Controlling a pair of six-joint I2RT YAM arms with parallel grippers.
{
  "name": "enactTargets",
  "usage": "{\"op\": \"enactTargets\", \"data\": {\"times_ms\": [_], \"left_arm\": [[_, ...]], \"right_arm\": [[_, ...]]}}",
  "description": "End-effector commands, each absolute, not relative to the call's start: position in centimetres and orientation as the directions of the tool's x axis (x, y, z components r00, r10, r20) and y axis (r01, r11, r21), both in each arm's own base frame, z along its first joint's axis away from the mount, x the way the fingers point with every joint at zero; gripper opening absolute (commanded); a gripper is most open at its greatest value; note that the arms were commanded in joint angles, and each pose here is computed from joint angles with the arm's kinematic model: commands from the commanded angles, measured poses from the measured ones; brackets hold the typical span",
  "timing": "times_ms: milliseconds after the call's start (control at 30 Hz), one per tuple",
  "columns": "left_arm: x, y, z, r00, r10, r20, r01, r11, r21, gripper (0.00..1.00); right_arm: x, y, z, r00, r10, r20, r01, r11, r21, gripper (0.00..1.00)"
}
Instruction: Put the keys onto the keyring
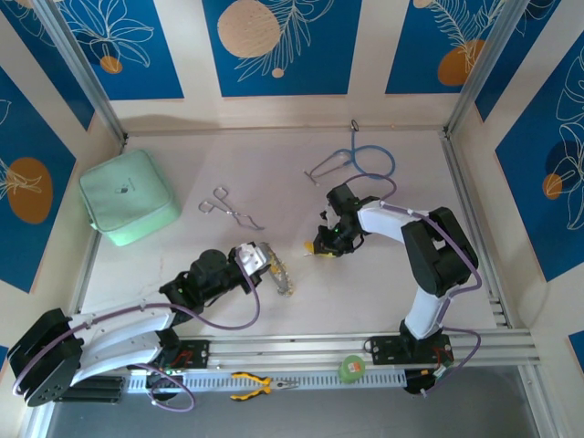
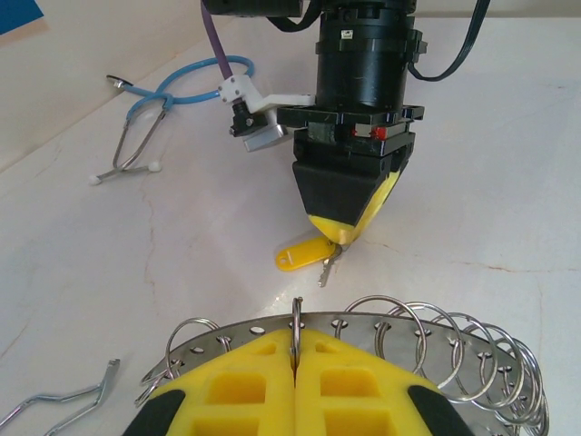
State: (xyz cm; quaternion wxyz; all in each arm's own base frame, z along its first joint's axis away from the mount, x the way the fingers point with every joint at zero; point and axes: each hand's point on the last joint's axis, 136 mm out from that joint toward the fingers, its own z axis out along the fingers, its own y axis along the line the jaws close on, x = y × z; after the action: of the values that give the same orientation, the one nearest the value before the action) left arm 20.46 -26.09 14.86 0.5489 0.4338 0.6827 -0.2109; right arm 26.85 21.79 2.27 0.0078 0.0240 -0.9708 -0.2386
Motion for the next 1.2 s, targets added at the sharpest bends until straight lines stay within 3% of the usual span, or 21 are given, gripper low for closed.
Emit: {"op": "enactTargets", "data": {"times_ms": [0,367,600,733,967,1167], "left_arm": [[20.6,-26.7,16.1,0.007,0.340,-0.940,0.831,0.521,0.195,0.00],[20.5,-26.7,15.9,0.002,0.351,-0.936,0.836,0.514,0.194,0.00],[20.4,-26.7,15.8,0.002,0.354,-0.935,0.837,0.512,0.196,0.00],[20.4,-26.7,15.8,0.001,0.355,-0.935,0.837,0.511,0.195,0.00],[20.4,-26.7,15.7,0.003,0.360,-0.933,0.837,0.509,0.199,0.00],[20.4,-26.7,15.7,0.004,0.361,-0.933,0.837,0.508,0.201,0.00]], "right_arm": [[27.1,22.4,3.1,-0.998,-0.066,0.006,-0.054,0.871,0.488,0.26],[27.6,22.4,3.0,-0.998,-0.070,0.008,-0.058,0.877,0.477,0.25],[27.8,22.1,2.7,-0.997,-0.075,0.016,-0.059,0.888,0.456,0.20],[27.8,22.0,2.7,-0.997,-0.080,0.014,-0.065,0.890,0.451,0.11],[27.7,21.8,2.2,-0.996,-0.087,0.035,-0.063,0.895,0.441,0.16],[27.8,21.9,2.2,-0.995,-0.089,0.033,-0.065,0.894,0.442,0.10]]}}
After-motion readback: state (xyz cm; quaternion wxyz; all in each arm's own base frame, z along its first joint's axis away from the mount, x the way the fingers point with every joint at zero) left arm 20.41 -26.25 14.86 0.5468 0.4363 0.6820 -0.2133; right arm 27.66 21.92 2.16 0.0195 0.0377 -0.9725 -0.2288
